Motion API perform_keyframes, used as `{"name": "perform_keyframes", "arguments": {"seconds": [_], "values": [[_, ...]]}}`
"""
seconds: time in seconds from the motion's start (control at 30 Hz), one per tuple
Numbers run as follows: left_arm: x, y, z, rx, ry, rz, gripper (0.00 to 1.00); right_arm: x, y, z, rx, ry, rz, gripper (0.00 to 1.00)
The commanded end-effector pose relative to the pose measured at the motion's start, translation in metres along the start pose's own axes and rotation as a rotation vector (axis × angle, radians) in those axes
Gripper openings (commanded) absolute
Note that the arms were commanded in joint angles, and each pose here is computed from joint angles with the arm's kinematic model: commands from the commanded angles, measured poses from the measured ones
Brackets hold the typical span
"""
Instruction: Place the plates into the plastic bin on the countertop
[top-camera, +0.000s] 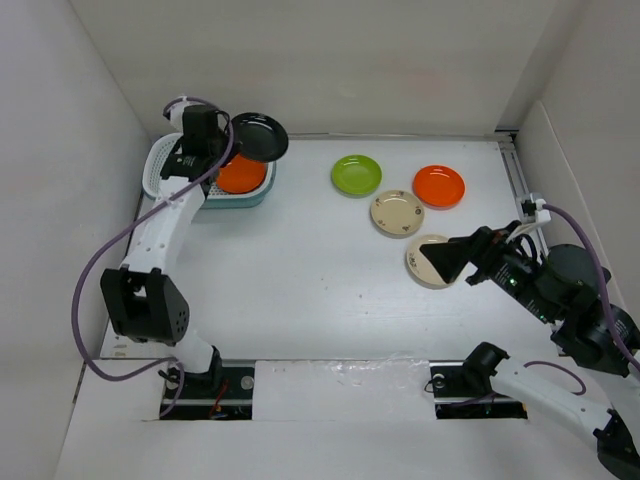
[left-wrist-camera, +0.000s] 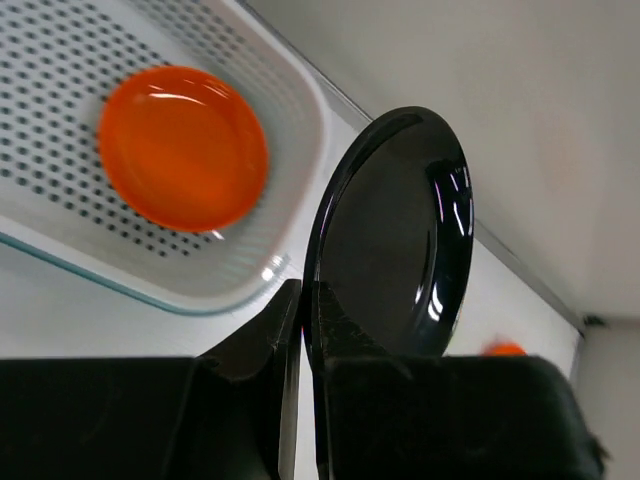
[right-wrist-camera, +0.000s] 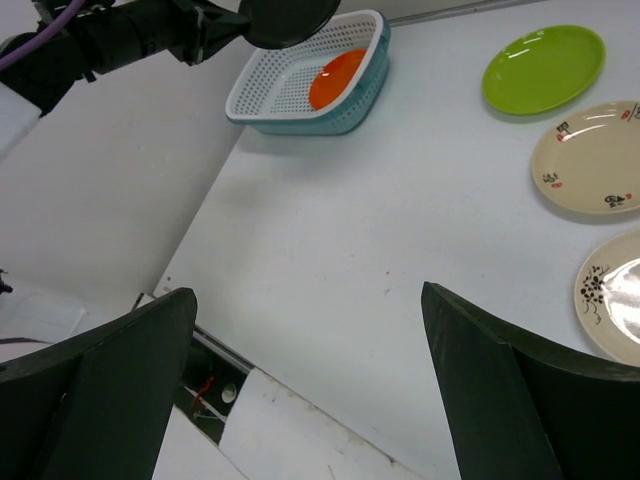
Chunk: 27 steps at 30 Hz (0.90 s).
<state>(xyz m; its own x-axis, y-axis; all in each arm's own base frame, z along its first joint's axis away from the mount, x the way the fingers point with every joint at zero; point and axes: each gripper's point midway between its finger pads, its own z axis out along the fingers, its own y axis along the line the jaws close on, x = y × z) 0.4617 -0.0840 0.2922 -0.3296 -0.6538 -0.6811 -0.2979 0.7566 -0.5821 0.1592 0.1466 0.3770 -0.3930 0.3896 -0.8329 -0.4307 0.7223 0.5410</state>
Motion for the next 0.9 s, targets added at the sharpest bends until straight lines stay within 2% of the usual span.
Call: {"name": "perform_keyframes", "arguments": {"seconds": [0.0, 0.13, 0.2, 0.23, 0.33, 0.8, 0.87], "values": [[-0.019, 0.039, 0.029, -0.151, -0.048, -0.08, 0.0, -0.016, 0.012, -0.006, -0.058, -0.059, 0.001, 1.0], [-0.044, 0.057, 0.061, -0.186, -0.093, -0.123, 0.0, -0.015, 0.01, -0.009, -0.057, -0.075, 0.003, 1.0], [-0.046, 0.082, 0.081, -0.257, -0.072, -0.133, 0.0, -0.017, 0.01, -0.011, -0.062, -0.082, 0.004, 1.0], [-0.057, 0.082, 0.083, -0.259, -0.084, -0.13, 0.0, -0.015, 0.009, -0.011, -0.056, -0.073, 0.002, 1.0], [-0.056, 0.103, 0.104, -0.278, -0.063, -0.124, 0.0, -0.014, 0.008, -0.014, -0.056, -0.073, 0.002, 1.0], [-0.01, 0.132, 0.158, -0.267, 0.063, -0.089, 0.0, -0.01, 0.001, -0.019, -0.025, -0.059, -0.001, 1.0], [-0.008, 0.133, 0.157, -0.273, 0.07, -0.088, 0.11, -0.013, 0.002, -0.024, -0.031, -0.068, 0.01, 1.0]]}}
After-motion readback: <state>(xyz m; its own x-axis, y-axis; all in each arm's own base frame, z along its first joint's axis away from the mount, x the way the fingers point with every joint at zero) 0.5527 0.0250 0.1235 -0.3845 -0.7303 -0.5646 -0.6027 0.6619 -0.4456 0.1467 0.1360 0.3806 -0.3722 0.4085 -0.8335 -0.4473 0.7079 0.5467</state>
